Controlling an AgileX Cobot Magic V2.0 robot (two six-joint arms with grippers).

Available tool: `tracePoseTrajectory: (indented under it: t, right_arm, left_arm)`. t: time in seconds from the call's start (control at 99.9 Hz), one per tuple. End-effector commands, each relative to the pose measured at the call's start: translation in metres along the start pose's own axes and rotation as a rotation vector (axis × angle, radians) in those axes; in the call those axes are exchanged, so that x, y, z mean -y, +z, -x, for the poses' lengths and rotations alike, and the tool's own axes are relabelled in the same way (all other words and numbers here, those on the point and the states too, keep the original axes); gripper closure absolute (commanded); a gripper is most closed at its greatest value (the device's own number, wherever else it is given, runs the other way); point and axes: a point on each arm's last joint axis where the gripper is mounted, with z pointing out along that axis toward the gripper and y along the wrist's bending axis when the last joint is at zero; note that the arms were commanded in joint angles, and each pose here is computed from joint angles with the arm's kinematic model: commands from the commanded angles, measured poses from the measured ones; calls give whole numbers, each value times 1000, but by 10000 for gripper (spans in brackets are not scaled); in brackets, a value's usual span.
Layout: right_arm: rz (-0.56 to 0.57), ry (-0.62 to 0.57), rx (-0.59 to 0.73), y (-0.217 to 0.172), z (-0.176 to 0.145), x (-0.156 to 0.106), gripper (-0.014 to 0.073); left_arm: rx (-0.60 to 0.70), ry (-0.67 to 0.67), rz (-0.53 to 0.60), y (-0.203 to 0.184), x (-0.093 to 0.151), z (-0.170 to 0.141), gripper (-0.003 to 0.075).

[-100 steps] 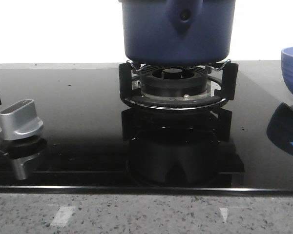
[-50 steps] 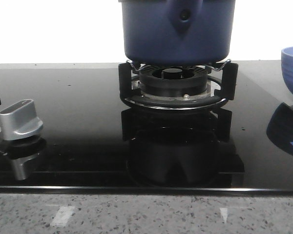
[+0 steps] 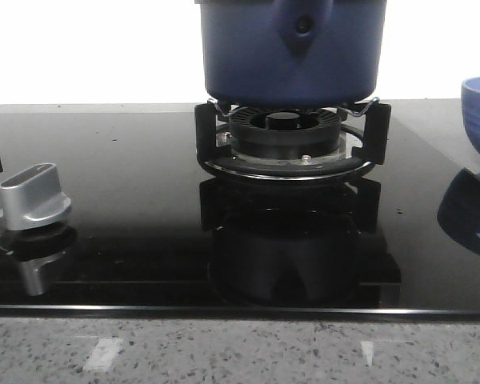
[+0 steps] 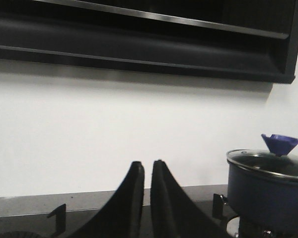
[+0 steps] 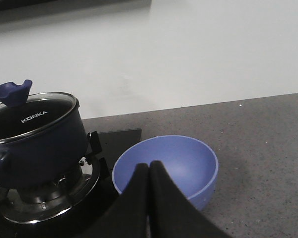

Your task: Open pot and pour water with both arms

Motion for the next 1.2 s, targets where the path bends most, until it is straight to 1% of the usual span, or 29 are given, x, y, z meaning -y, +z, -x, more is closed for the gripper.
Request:
tracePoseTrajectory:
  t: [0.0, 0.07, 0.08, 0.09, 0.12, 0.14, 0.15, 0.16, 0.2, 0.25, 0.35, 0.41, 0.571, 0.611, 0.671, 0.741, 0.891, 1.191]
  right_arm:
    - [14, -7, 91, -1, 13, -2, 664]
    - [14, -7, 91, -1, 13, -2, 664]
    - [14, -7, 91, -1, 13, -2, 664]
    - [14, -7, 91, -1, 13, -2, 664]
    - [14, -7, 91, -1, 13, -2, 664]
    - [14, -7, 91, -1, 13, -2, 664]
    - [14, -7, 91, -1, 13, -2, 664]
    - [14, -7, 91, -1, 13, -2, 664]
    - [14, -7, 91, -1, 13, -2, 664]
    - [14, -7, 91, -1, 13, -2, 664]
    - [14, -7, 91, -1, 13, -2, 664]
    - [14, -7, 91, -1, 13, -2, 664]
    - [14, -7, 91, -1, 13, -2, 664]
    - [14, -7, 91, -1, 13, -2, 664]
    - [14, -7, 91, -1, 13, -2, 664]
    - [14, -7, 91, -1, 13, -2, 664]
    - [14, -7, 91, -1, 13, -2, 664]
    - [14, -7, 91, -1, 13, -2, 664]
  left_arm:
    - [6, 102, -53, 2, 6, -2, 740]
    - [-29, 85, -72, 2, 9, -14, 740]
    - [-36, 28, -71, 2, 9, -15, 740]
    - [-43, 76, -77, 2, 9, -17, 740]
    - [-81, 54, -79, 2, 10, -25, 740]
    - [-109, 32, -74, 1, 9, -31, 740]
    - [-119, -11, -67, 1, 9, -33, 740]
    - [-130, 8, -66, 1, 9, -35, 740]
    - [-177, -40, -42, 0, 8, -48, 740]
    - [-225, -65, -12, -1, 6, -62, 740]
    - [-298, -48, 50, -5, 1, -86, 740]
    - [-323, -25, 87, -7, -1, -92, 740]
    - [-377, -19, 159, -12, -7, -111, 740]
    - [-396, 9, 170, -14, -8, -117, 740]
    - [-450, 57, 184, -16, -9, -121, 740]
    - [-474, 89, 196, -17, -11, -123, 740]
    - [-567, 81, 224, -22, -12, -130, 740]
    - [-565, 75, 226, -22, -12, -130, 740]
